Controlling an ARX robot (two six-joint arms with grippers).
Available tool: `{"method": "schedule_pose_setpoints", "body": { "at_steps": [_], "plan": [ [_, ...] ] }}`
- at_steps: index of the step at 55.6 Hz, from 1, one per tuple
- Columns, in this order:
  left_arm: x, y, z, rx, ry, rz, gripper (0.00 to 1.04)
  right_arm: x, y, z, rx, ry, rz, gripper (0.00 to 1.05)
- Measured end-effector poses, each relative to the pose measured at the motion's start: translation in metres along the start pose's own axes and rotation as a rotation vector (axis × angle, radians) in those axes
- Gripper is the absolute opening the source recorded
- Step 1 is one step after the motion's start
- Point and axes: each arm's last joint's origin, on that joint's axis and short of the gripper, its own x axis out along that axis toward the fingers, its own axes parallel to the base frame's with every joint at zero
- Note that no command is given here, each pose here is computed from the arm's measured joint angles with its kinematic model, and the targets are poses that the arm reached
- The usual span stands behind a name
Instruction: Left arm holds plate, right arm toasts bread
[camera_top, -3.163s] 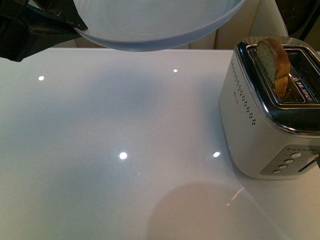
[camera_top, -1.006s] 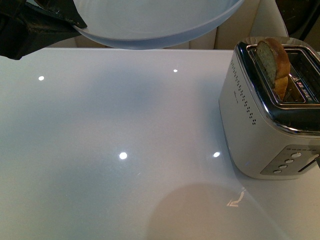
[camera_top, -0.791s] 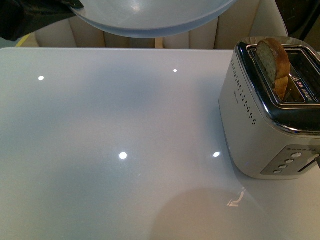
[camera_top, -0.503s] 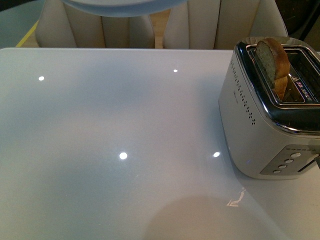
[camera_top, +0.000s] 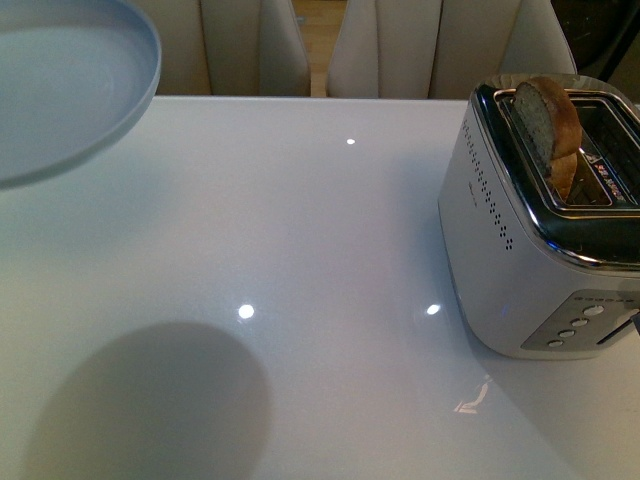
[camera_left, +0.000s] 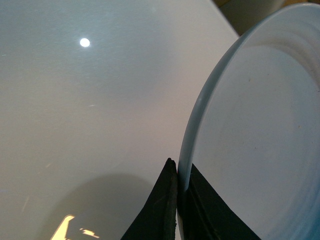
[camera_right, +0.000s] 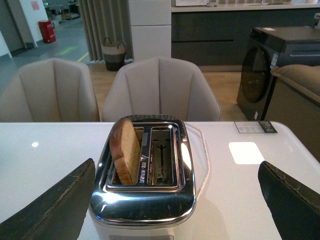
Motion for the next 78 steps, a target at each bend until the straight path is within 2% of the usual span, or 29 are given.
{"method": "schedule_pose_setpoints", "body": {
  "at_steps": [5,10,27,50,78],
  "plan": [
    [0.015,0.038,-0.006,0.010,0.017,0.043,0.03,0.000,0.000,0.000,0.000,0.000,0.000,0.96],
    [0.027,0.060,-0.014,0.007,0.027,0.047,0.03,0.000,0.000,0.000,0.000,0.000,0.000,0.96],
    [0.079,0.113,-0.044,0.019,0.143,0.089,0.03,0.000,0.000,0.000,0.000,0.000,0.000,0.96],
    [0.124,0.138,-0.055,0.083,0.220,0.061,0.03,0.000,0.000,0.000,0.000,0.000,0.000,0.96],
    [0.132,0.145,-0.066,0.130,0.232,0.081,0.03,0.000,0.000,0.000,0.000,0.000,0.000,0.96]
  ]
}}
